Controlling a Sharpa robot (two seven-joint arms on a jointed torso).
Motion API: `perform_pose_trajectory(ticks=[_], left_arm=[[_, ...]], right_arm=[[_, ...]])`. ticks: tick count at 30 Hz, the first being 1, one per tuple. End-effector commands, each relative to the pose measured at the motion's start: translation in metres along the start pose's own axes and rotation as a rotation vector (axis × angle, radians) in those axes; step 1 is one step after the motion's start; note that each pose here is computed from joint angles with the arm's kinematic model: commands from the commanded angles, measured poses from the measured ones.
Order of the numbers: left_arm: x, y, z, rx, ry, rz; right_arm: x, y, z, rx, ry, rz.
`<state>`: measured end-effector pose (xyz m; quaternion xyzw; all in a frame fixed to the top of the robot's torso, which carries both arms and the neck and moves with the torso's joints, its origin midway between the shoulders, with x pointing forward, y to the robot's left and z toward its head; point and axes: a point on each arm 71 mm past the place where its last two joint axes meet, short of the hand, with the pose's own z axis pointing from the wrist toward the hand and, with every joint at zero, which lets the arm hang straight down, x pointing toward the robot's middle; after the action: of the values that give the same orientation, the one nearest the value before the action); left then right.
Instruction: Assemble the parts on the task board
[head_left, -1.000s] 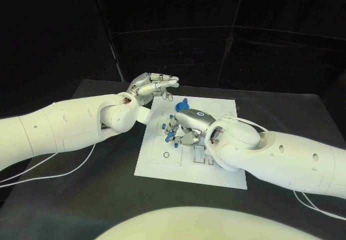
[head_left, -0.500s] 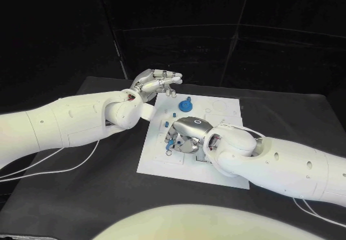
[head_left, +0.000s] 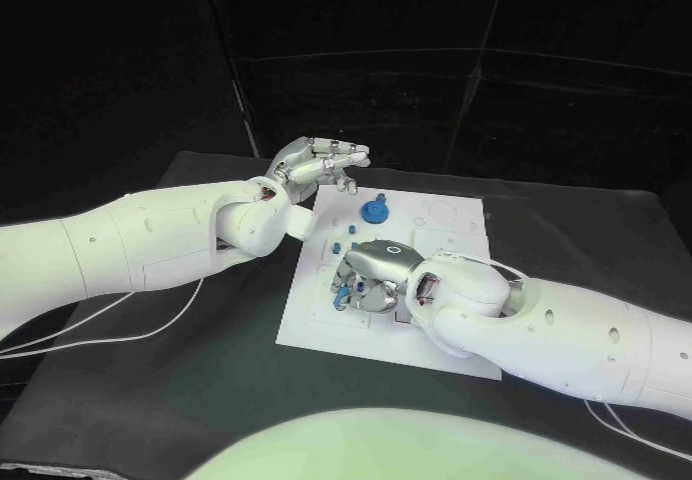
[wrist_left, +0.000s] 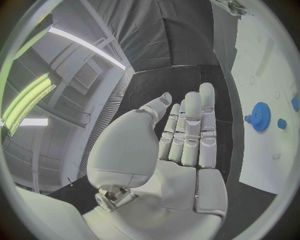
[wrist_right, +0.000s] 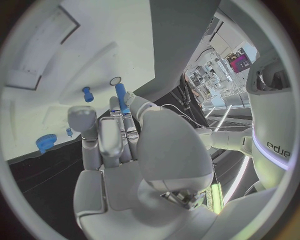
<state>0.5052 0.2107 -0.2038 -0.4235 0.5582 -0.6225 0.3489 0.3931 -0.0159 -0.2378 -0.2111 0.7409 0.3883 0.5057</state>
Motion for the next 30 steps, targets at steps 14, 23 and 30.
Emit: perform_pose_trajectory(ticks=[14,23,30], left_arm=[[0.0015,-0.002,0.0006,0.017,0.006,-0.005],[0.0016,-0.002,0.0005,0.016,0.007,-0.006],[0.0018,-0.0019,0.0003,0.013,0.01,-0.007]], right_arm=[[0.0079,-0.0032,0.0029,0.029,0.068,-0.046],[0.0081,-0.0032,0.0035,0.044,0.048,-0.071],[0.009,0.0015,0.0052,0.024,0.046,-0.083]])
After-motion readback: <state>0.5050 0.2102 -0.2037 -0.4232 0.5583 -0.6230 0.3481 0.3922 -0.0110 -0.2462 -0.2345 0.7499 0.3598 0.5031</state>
